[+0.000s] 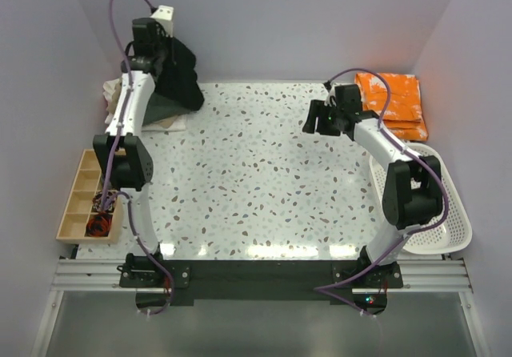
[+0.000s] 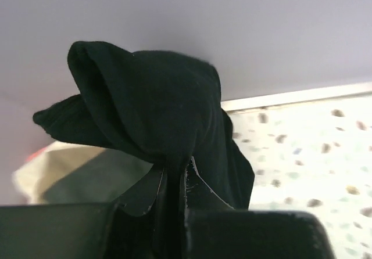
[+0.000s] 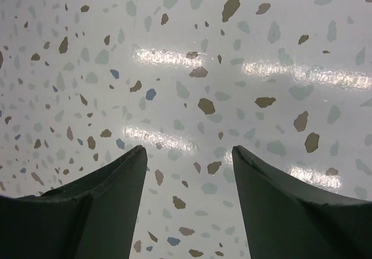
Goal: Fold and stack the t-shirts
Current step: Put the neatly folded tshirt into the corner of the board with the left arm
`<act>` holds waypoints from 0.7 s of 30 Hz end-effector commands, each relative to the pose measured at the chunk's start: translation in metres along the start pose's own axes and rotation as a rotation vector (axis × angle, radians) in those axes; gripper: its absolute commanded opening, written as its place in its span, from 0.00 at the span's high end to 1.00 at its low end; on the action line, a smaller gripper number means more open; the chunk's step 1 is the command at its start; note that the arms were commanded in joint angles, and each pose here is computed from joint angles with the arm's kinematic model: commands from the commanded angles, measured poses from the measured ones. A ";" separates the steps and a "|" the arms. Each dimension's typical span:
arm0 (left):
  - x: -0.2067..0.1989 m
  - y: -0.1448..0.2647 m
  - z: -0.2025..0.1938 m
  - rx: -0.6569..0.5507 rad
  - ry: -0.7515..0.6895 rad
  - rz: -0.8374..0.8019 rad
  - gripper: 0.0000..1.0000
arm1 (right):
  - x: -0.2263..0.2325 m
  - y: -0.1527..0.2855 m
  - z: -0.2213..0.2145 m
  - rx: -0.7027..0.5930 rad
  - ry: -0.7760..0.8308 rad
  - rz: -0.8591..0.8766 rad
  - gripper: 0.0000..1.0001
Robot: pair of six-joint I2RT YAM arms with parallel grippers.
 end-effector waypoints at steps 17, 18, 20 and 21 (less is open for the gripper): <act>0.161 0.069 0.009 -0.037 0.045 0.401 0.00 | 0.005 -0.006 0.003 -0.007 -0.007 0.050 0.36; 0.154 0.072 0.012 -0.046 0.083 0.367 0.00 | 0.006 -0.004 0.002 -0.011 -0.005 0.053 0.36; 0.131 0.086 0.023 -0.091 0.109 0.256 0.00 | 0.008 0.001 0.006 -0.037 0.001 0.055 0.35; 0.121 0.090 0.031 -0.135 0.160 0.218 0.00 | 0.009 0.007 0.005 -0.051 0.003 0.056 0.35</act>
Point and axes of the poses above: each gripper's point midway between its finger pads, its own y axis back along the fingers, its own x axis along the line the jaws close on, z = x × y, the point moved 2 cm from there along y, back along the fingers, and after that the axes turned 6 degrees about -y, right-handed, at the moved point
